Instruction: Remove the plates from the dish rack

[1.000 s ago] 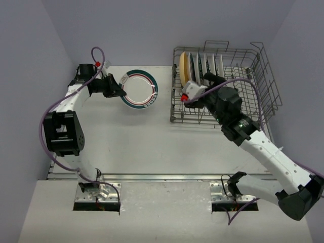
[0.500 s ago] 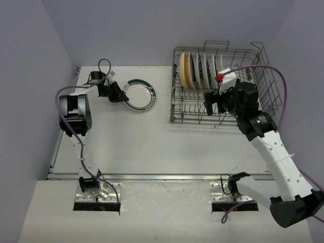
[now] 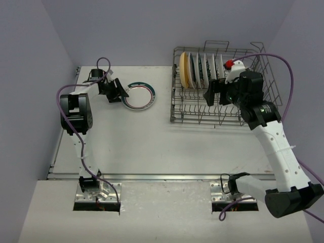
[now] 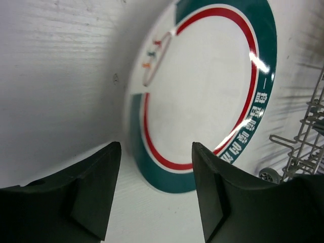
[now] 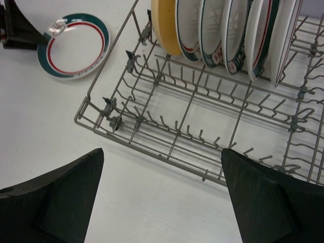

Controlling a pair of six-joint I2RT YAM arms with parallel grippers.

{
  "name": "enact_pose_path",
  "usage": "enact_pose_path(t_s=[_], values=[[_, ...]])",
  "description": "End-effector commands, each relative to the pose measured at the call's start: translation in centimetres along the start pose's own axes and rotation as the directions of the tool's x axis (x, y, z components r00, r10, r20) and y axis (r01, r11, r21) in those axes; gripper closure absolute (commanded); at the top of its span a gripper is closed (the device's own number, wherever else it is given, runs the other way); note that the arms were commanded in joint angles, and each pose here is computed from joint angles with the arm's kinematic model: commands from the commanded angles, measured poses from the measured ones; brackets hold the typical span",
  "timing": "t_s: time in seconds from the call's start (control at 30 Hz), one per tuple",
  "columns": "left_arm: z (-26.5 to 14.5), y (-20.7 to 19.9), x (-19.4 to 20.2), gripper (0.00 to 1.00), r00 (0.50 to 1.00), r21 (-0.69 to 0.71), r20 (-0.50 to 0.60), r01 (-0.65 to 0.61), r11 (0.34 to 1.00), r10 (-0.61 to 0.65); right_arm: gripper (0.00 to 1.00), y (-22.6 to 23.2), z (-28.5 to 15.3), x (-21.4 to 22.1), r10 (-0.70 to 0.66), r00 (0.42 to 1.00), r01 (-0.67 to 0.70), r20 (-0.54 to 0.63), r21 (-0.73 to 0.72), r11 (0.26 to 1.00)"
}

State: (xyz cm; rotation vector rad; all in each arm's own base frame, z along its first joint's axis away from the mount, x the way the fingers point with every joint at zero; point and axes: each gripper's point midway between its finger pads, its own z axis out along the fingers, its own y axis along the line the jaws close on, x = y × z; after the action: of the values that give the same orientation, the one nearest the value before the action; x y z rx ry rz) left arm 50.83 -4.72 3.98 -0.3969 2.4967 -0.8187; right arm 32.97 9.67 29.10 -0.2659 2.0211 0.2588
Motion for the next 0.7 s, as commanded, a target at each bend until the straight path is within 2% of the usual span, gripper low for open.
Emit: enact_pose_path(t_s=[0.0,0.1,0.17,0.23,0.27,0.3,0.33,0.37,0.47,0.6,0.67], values=[[-4.9,-0.3,-4.4,0.43,0.984,-0.174,0.135,-0.095,0.980,0.119,0.01,-0.8,-0.7,-4.5,0.053,0.995,-0.055,0.087,0.020,0.998],[-8.9,1.0,-6.4,0.39,0.955,-0.368,0.226,-0.100,0.924,0.193,0.01,-2.7,0.0,-4.9,0.090,0.993,-0.096,0.079,0.075,0.993],[-11.5,0.8,-7.2,0.37,0.930,-0.438,0.271,-0.108,0.892,0.246,0.02,-4.0,0.4,-5.1,0.108,0.991,-0.115,0.074,0.103,0.988],[-14.5,-0.4,-7.5,0.34,0.897,-0.465,0.314,-0.140,0.874,0.310,0.11,-5.5,1.7,-5.3,0.105,0.994,-0.109,0.044,0.117,0.987],[-16.7,-2.1,-7.9,0.34,0.868,-0.456,0.357,-0.159,0.876,0.344,0.21,-6.0,2.2,-5.3,0.096,0.995,-0.098,0.029,0.114,0.989],[-16.2,-1.8,-7.3,0.33,0.875,-0.452,0.336,-0.174,0.875,0.348,0.29,-6.5,2.9,-5.3,0.087,0.996,-0.087,0.010,0.104,0.991],[-18.1,-3.6,-7.3,0.33,0.847,-0.431,0.372,-0.205,0.879,0.380,0.35,-7.2,3.5,-5.4,0.085,0.996,-0.085,-0.005,0.103,0.991],[-18.3,-4.3,-6.4,0.33,0.842,-0.396,0.353,-0.261,0.880,0.408,0.41,-8.9,4.6,-5.3,0.106,0.994,-0.101,-0.038,0.112,0.989],[-21.5,-7.2,-4.9,0.29,0.790,-0.355,0.390,-0.346,0.869,0.474,0.43,-11.8,7.5,-4.3,0.148,0.983,-0.136,-0.112,0.104,0.985],[-24.6,-9.5,-3.0,0.12,0.729,-0.334,0.432,-0.418,0.845,0.531,0.43,-14.4,10.5,-4.2,0.093,0.985,-0.074,-0.144,0.134,0.988],[-25.4,-10.1,-2.0,0.06,0.716,-0.322,0.435,-0.442,0.837,0.546,0.42,-15.4,12.2,-4.0,0.081,0.984,-0.058,-0.160,0.144,0.988]])
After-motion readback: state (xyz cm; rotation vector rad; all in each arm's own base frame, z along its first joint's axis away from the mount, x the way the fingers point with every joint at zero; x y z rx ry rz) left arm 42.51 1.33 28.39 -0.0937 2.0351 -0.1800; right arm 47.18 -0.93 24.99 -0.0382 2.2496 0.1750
